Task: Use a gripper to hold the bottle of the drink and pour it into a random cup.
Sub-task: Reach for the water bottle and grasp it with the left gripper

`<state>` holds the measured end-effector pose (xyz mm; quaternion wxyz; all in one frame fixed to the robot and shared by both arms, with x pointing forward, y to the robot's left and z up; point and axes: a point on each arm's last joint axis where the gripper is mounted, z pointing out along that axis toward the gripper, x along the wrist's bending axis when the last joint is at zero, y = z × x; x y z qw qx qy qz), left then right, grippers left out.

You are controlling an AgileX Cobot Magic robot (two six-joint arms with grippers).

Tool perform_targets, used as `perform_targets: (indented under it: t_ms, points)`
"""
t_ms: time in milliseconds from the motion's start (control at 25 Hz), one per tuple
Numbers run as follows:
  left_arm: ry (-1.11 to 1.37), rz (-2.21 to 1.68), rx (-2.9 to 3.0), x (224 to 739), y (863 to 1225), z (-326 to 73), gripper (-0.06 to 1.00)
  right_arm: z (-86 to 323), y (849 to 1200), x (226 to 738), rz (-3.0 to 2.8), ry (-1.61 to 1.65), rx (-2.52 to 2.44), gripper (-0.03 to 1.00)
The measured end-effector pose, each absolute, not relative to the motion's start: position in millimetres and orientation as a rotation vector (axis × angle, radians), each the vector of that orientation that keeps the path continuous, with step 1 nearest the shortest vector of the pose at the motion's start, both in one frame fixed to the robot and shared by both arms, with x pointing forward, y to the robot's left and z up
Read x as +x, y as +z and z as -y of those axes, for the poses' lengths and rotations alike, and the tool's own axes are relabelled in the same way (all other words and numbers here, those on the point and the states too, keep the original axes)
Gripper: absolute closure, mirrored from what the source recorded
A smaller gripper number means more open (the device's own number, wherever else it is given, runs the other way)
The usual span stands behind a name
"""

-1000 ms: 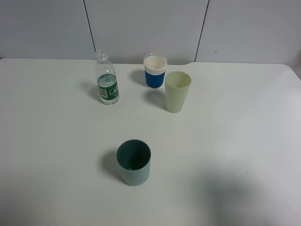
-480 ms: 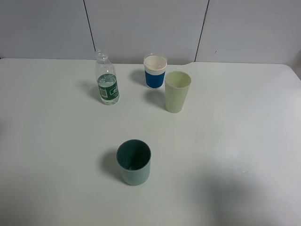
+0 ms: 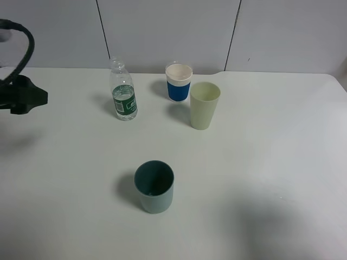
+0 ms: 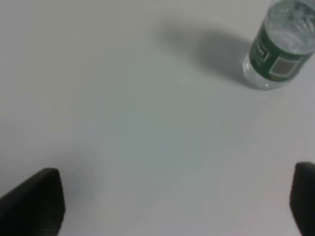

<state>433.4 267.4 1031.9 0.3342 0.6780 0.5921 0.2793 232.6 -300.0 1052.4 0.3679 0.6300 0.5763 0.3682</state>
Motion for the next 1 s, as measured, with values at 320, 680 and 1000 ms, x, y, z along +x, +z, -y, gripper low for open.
perform_targets:
  t_ms: [320,680,1000]
  points:
    - [0.702,-1.544,1.792,468.8,999.2,-258.7,0.03,300.0,1052.4,232.6,-1.48,0.946,1.618,0.33]
    - [0.698,-1.468,1.787,492.6,973.6,-243.5,0.03,300.0,1052.4,232.6,-1.48,0.946,1.618,0.33]
    - [0.703,-1.287,1.821,510.0,952.4,-230.8,0.03,300.0,1052.4,232.6,-1.48,0.946,1.618,0.33]
